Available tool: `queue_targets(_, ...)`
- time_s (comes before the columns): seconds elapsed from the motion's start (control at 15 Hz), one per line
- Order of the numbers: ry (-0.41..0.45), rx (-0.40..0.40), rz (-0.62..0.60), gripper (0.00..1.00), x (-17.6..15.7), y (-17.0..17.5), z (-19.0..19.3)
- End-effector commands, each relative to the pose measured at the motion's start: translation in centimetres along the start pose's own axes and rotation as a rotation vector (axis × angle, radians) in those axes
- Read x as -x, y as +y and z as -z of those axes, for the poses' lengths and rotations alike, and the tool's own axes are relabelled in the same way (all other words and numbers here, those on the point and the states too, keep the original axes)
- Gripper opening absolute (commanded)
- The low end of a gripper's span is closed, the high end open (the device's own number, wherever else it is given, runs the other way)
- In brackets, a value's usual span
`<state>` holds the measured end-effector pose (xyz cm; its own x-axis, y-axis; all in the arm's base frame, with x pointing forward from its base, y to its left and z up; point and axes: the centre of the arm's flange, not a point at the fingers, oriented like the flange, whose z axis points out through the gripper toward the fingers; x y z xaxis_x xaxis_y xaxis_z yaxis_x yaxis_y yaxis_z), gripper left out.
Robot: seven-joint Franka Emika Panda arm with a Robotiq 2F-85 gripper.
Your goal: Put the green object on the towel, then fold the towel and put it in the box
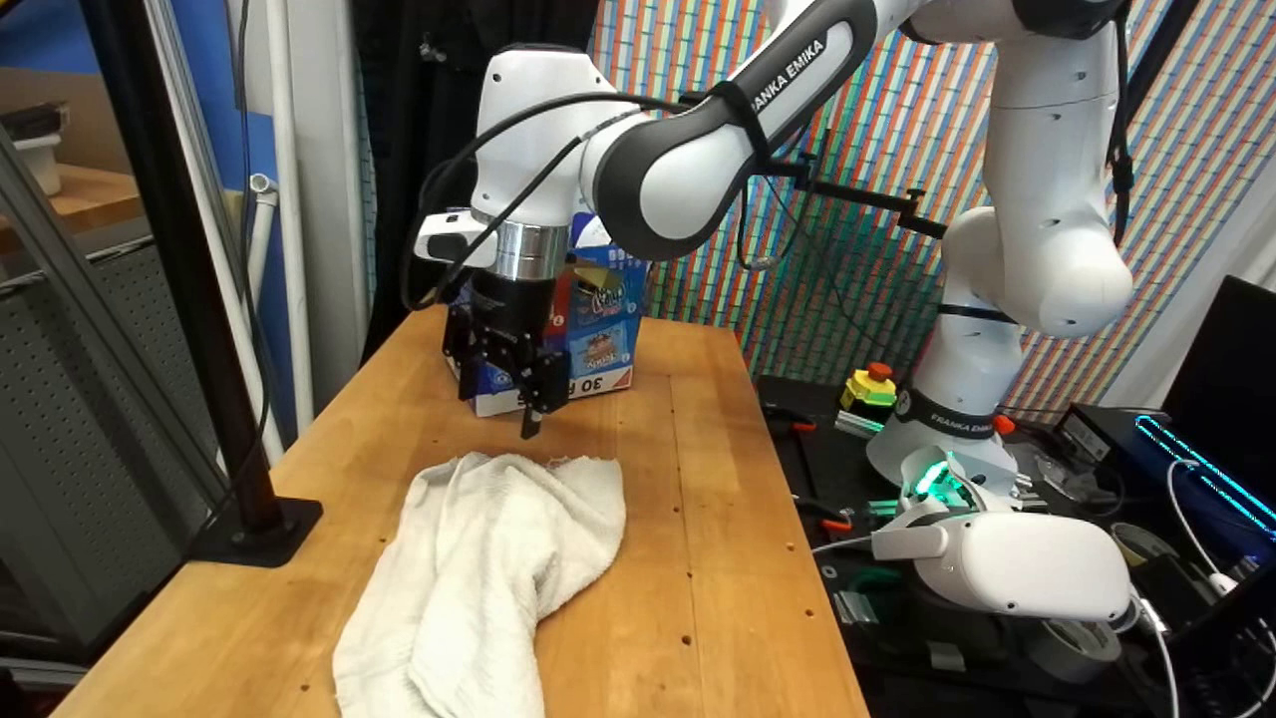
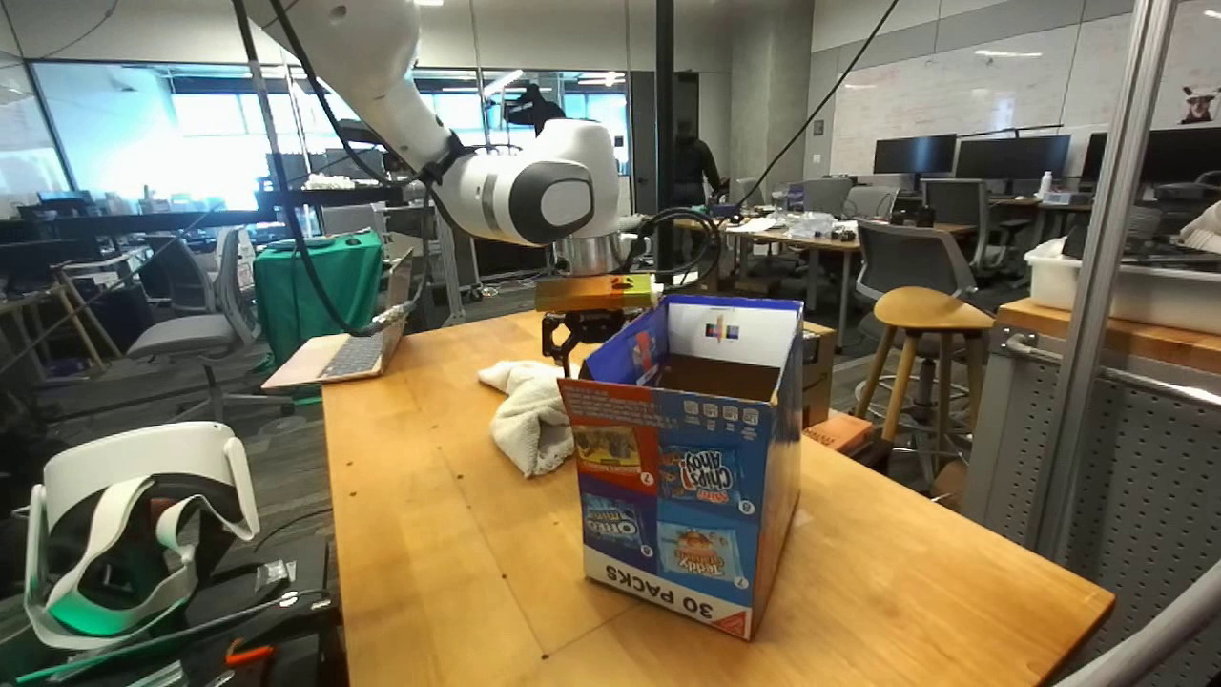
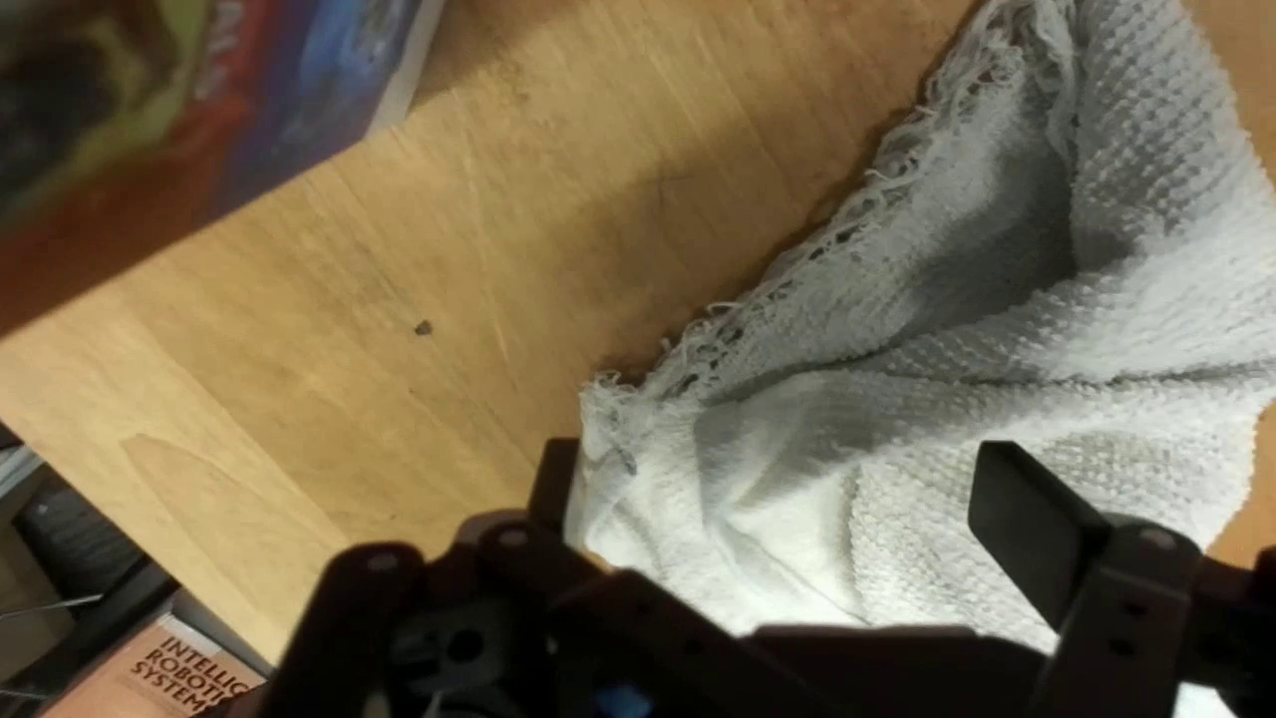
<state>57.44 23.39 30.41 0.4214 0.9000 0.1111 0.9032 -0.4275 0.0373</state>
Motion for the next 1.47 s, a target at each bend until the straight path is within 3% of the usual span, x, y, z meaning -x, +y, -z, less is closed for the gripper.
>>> queue_targets(0.0,0.055,-0.006,0.012,1.00,-0.3,-3.6,1.6)
queue_targets(0.33,0.096,0.093,0.033,1.00,-2.3,-6.0,1.7)
queue_targets(0.67,0.093,0.250,0.155,1.00,-4.0,-8.5,1.3)
queue_targets(1.07,-0.036,0.432,0.251,1.00,-4.7,-8.9,-1.4)
queue_targets(1.4,-0.140,0.450,0.276,1.00,-3.8,-8.2,-2.8)
